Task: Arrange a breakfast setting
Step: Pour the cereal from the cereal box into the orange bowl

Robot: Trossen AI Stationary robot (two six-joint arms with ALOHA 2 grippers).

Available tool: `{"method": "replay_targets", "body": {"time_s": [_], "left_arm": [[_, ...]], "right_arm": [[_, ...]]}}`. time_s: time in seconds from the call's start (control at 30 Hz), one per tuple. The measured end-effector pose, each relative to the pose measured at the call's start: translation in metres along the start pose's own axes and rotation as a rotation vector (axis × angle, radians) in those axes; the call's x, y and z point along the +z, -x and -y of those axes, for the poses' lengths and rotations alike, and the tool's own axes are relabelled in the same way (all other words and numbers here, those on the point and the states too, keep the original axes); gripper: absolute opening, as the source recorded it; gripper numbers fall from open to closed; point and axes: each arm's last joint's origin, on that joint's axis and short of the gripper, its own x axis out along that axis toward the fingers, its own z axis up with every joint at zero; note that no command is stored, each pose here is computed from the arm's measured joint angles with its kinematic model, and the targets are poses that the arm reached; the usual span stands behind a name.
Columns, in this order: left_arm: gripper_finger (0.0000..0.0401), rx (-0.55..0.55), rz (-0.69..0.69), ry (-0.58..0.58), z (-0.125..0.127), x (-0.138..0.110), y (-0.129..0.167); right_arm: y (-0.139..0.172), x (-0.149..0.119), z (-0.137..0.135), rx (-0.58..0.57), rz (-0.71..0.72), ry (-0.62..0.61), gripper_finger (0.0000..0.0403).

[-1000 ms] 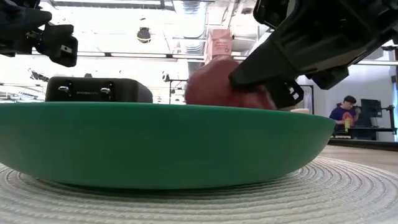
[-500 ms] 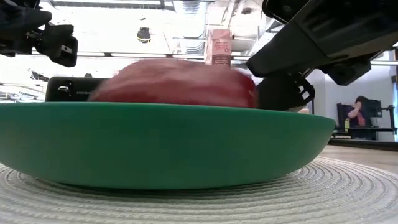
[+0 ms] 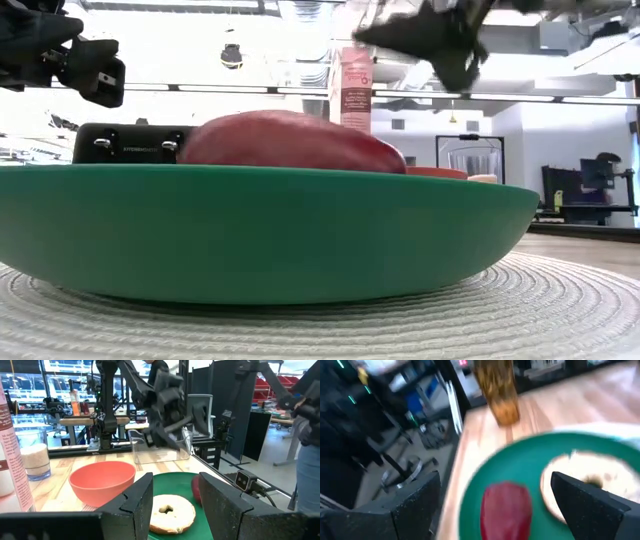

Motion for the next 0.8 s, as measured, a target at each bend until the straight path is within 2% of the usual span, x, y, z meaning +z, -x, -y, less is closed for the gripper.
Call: {"method": "replay_targets", "body": {"time_s": [0.13,0.33,0.53,0.6,0.8], "left_arm": [[0.0144,0.0,0.0,0.0,0.0,0.0,0.0],[0.0144,0.0,0.0,0.0,0.0,0.0,0.0],[0.0144,0.0,0.0,0.0,0.0,0.0,0.0],[0.0144,0.001,0.0,0.0,0.0,0.0,0.0],[0.0144,0.0,0.001,0.0,0.0,0.0,0.0]], "right_arm": [[0.024,0.031,0.002,0.082,0.053,-0.035,0.0398],[0.061,0.073,0.022,0.225,0.091,-0.059,0.0398],[0.095,0.099,0.049,0.351,0.141,0.029,0.0398],[0.107,0.104,0.057,0.364,0.173,0.05,0.0398],[0.139,0.103,0.079,0.311,0.232,0.049,0.0398]]}}
